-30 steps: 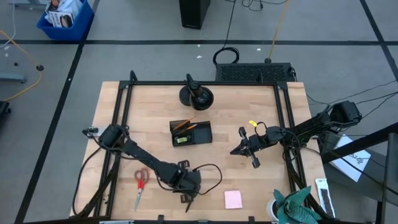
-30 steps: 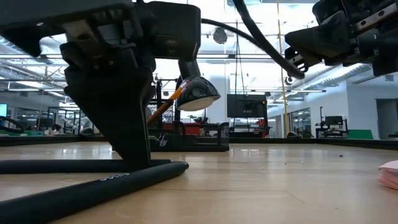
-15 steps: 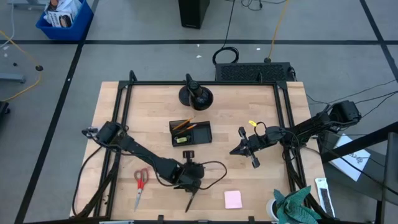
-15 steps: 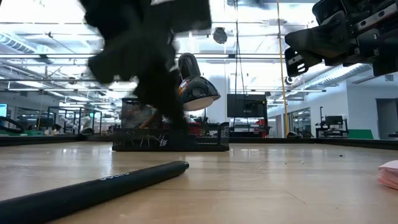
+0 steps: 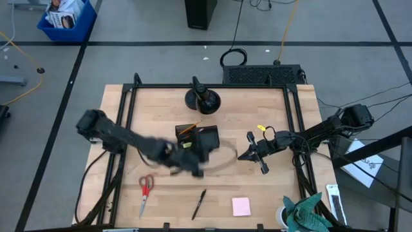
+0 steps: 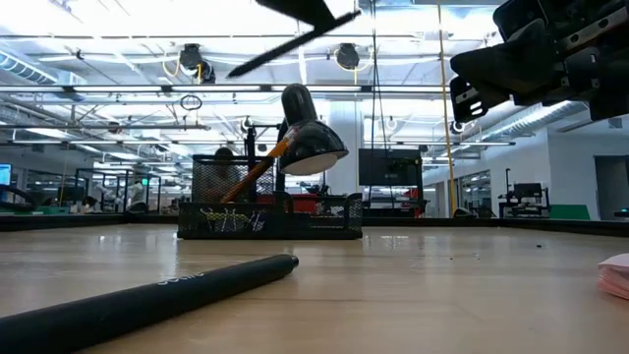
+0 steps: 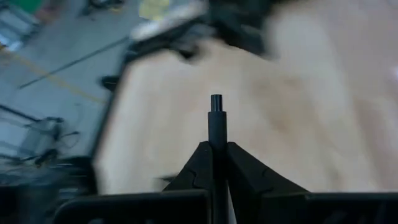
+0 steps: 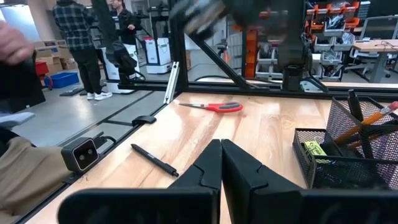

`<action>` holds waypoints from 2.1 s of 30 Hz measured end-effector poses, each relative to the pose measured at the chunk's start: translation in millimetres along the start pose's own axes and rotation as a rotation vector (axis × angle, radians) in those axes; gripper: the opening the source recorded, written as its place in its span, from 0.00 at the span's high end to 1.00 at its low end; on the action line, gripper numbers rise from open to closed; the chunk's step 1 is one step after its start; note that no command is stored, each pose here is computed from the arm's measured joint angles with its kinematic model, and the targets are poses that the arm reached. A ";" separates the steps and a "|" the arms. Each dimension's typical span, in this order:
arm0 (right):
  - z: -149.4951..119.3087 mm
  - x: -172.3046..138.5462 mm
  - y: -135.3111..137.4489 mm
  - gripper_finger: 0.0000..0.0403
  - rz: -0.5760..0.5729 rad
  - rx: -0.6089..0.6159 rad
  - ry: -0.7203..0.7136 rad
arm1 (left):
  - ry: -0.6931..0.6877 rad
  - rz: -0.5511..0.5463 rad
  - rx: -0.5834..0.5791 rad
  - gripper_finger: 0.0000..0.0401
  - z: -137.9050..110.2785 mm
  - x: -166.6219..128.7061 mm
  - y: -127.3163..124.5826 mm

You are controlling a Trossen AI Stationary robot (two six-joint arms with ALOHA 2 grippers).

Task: Pick and place office supplies into organizer
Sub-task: Put the black pen into the black desk organizer

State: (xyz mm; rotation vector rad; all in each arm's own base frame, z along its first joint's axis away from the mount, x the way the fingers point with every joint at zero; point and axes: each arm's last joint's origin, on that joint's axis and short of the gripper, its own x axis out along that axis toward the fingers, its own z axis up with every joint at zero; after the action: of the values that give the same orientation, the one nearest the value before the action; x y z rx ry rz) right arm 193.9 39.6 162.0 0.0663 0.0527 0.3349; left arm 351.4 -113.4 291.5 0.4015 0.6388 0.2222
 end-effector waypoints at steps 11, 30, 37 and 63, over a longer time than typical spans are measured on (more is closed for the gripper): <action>-0.7 0.0 0.0 1.00 0.000 0.025 0.007 | -0.375 -0.105 -0.216 0.95 -39.7 -6.4 97.0; 2.2 0.0 0.1 1.00 0.000 0.016 -0.022 | -0.493 -0.096 -0.333 0.96 -147.5 24.5 110.4; 2.2 0.0 0.0 1.00 -0.003 0.015 -0.023 | -0.474 -0.097 -0.321 0.97 -152.1 29.0 114.8; 1.5 0.0 0.1 1.00 0.001 0.040 -0.016 | -0.496 -0.127 -0.365 0.96 -163.1 60.0 101.5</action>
State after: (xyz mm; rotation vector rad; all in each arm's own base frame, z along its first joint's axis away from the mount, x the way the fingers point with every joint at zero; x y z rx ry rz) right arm 193.9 39.6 163.5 0.1086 0.0438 0.3343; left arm 289.8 45.2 184.1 0.0547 0.1276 0.1065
